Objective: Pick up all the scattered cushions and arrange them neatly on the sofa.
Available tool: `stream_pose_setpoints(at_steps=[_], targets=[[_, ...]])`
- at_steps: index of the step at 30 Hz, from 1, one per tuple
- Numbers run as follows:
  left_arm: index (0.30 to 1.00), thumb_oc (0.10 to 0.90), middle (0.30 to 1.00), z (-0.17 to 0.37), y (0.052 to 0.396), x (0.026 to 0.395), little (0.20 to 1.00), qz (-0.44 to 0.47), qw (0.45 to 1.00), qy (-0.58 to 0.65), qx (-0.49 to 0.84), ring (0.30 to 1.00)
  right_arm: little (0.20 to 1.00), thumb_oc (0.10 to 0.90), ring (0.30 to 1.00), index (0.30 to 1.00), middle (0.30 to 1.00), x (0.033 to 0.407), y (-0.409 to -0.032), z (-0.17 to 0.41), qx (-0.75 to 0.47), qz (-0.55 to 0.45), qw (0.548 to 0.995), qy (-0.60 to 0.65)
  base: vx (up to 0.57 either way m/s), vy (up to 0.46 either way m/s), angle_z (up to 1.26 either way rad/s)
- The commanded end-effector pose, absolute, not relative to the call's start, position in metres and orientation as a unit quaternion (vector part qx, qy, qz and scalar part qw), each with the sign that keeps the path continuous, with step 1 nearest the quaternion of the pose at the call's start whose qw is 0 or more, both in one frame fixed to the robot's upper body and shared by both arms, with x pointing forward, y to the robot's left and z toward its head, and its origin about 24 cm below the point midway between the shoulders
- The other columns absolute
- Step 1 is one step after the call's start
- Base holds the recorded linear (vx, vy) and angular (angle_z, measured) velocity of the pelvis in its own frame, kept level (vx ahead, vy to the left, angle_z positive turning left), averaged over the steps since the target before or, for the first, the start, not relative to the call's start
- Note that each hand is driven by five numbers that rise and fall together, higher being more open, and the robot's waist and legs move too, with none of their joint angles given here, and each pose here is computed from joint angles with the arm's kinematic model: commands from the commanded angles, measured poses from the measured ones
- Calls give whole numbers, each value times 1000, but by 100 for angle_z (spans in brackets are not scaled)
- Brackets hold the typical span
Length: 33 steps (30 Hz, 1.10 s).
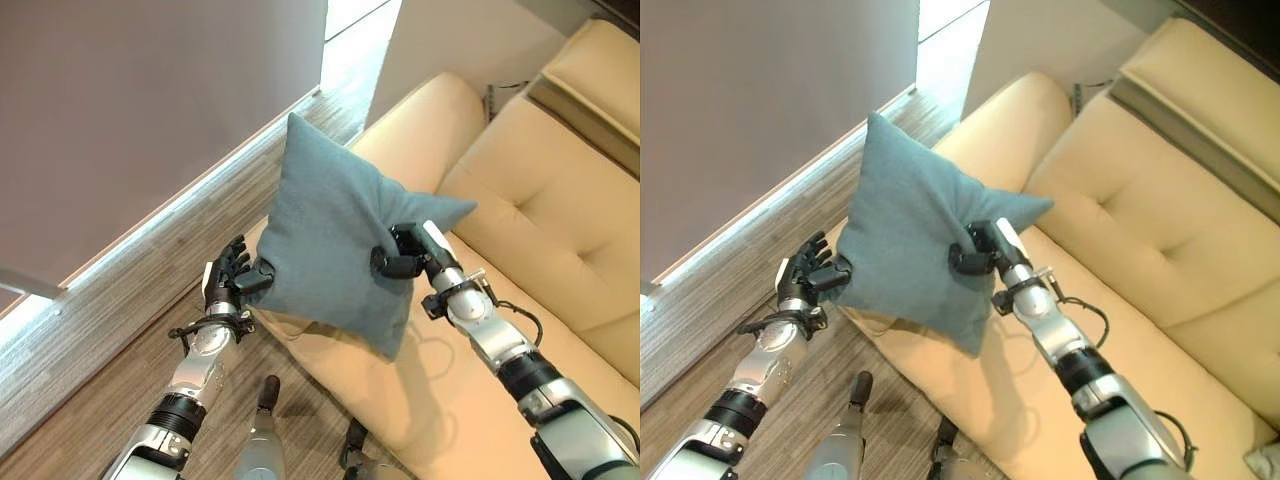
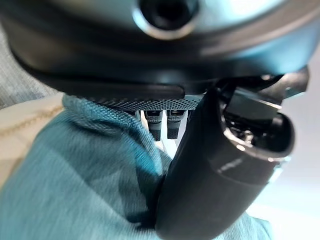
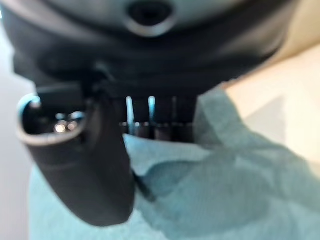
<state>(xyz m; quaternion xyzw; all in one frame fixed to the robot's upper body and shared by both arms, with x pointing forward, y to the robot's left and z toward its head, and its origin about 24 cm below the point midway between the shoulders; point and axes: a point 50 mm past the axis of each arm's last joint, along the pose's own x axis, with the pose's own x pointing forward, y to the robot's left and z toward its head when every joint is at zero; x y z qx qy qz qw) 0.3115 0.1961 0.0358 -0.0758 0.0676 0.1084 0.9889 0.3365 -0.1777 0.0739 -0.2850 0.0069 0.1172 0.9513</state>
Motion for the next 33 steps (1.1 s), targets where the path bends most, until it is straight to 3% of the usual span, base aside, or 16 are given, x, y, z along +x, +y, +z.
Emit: stream_pose_setpoints(at_steps=[1, 7, 8, 10, 17, 21, 33], targets=[[900, 800, 900, 81, 128, 341, 900, -1, 987, -21, -161, 900, 300, 400, 300, 300, 300, 304, -114, 78, -251, 283, 922, -81, 12, 32, -13], [900, 800, 900, 39, 102, 321, 900, -98, 969, 72, -213, 900, 300, 400, 300, 300, 300, 292, -105, 66, -216, 308, 924, -66, 9, 32, -19], [538, 558, 538, 39, 102, 321, 538, -99, 969, 72, -213, 538, 300, 400, 300, 300, 300, 292, -105, 66, -216, 308, 924, -66, -2, 27, -22], [300, 400, 300, 16, 103, 310, 300, -128, 951, 122, -256, 300, 300, 400, 300, 300, 300, 290, -100, 64, -198, 315, 926, -63, 15, 43, -27], [300, 400, 300, -9, 103, 302, 300, -127, 954, 161, -218, 300, 300, 400, 300, 300, 300, 286, -102, 65, -203, 301, 929, -72, 28, 25, -27], [300, 400, 300, -6, 104, 298, 300, -140, 955, 148, -216, 300, 300, 400, 300, 300, 300, 284, -122, 60, -207, 261, 941, -61, 18, 8, -3], [300, 400, 300, 39, 90, 309, 300, -190, 960, 62, -197, 300, 300, 400, 300, 300, 300, 292, -166, 71, -197, 124, 970, -73, -2, -7, -6]])
